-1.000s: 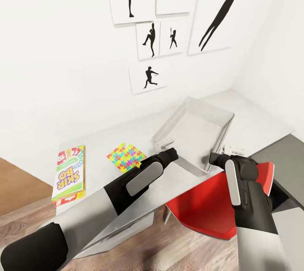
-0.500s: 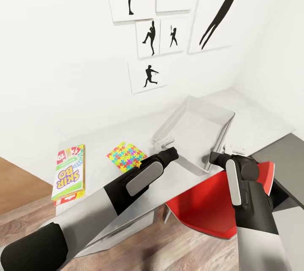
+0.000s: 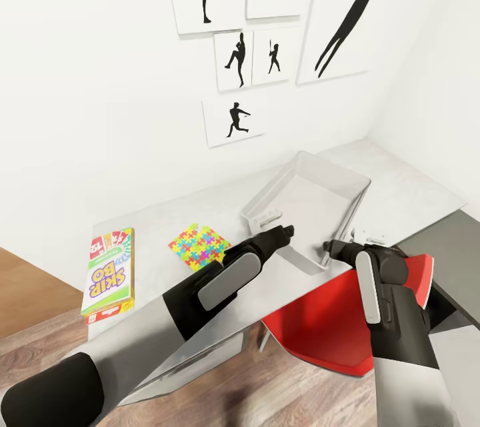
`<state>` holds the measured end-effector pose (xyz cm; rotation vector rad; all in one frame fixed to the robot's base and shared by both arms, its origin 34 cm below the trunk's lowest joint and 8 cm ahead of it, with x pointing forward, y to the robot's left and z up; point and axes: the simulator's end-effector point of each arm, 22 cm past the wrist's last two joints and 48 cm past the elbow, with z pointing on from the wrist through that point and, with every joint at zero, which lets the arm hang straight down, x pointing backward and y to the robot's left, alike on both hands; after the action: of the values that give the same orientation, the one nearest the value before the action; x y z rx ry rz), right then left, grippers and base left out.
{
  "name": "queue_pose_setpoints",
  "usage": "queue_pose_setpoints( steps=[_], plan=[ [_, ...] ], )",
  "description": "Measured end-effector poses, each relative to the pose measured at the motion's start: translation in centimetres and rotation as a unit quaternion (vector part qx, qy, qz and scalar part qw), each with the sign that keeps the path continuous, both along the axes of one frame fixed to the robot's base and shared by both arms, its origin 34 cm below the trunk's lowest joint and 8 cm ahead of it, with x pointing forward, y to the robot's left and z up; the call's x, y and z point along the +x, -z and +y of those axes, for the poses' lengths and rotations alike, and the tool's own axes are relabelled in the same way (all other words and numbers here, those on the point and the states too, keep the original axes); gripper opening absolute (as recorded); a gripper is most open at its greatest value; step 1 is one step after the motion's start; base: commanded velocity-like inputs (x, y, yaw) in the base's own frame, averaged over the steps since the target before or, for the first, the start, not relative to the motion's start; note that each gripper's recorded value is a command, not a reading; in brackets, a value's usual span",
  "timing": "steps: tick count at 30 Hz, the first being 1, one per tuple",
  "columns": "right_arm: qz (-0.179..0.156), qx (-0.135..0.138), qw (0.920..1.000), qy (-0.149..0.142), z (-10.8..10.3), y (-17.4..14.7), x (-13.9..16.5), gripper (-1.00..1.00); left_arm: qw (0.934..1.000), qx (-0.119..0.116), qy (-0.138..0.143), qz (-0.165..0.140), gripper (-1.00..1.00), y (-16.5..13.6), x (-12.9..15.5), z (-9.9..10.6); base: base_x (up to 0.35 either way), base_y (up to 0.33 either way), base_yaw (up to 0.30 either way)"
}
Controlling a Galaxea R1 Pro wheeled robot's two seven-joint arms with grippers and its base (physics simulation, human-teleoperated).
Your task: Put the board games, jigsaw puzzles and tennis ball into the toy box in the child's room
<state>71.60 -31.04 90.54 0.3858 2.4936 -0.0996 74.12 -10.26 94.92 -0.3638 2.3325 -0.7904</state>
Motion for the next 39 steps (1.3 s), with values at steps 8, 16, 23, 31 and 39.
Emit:
queue_pose_setpoints(
  steps=[8,16,23,31,39],
  plan=[
    [0.000,0.000,1.0000,0.000,0.0,0.0,0.0,1.00,1.0000,-0.005,0.003,-0.004,1.00,-0.6,0.0,-0.3,0.000,0.000,0.000],
    [0.000,0.001,1.0000,0.000,0.0,0.0,0.0,1.00,1.0000,-0.006,0.003,-0.005,1.00,-0.7,0.0,-0.3,0.000,0.000,0.000],
    [-0.001,0.001,1.0000,0.001,0.0,-0.1,0.0,1.00,0.9999,-0.012,0.006,-0.010,1.00,-1.5,-0.1,-0.7,-0.021,0.000,0.000],
    [-0.009,0.001,1.0000,0.001,-0.1,-0.7,0.3,1.00,0.9979,-0.047,0.024,-0.036,1.00,-5.4,-0.6,-2.4,-0.006,0.000,0.000],
    [-0.021,0.001,0.9998,0.001,-0.1,-1.6,0.6,1.00,0.9962,-0.074,0.016,-0.043,1.00,-7.4,-0.1,-2.3,0.000,0.000,0.000]
  ],
)
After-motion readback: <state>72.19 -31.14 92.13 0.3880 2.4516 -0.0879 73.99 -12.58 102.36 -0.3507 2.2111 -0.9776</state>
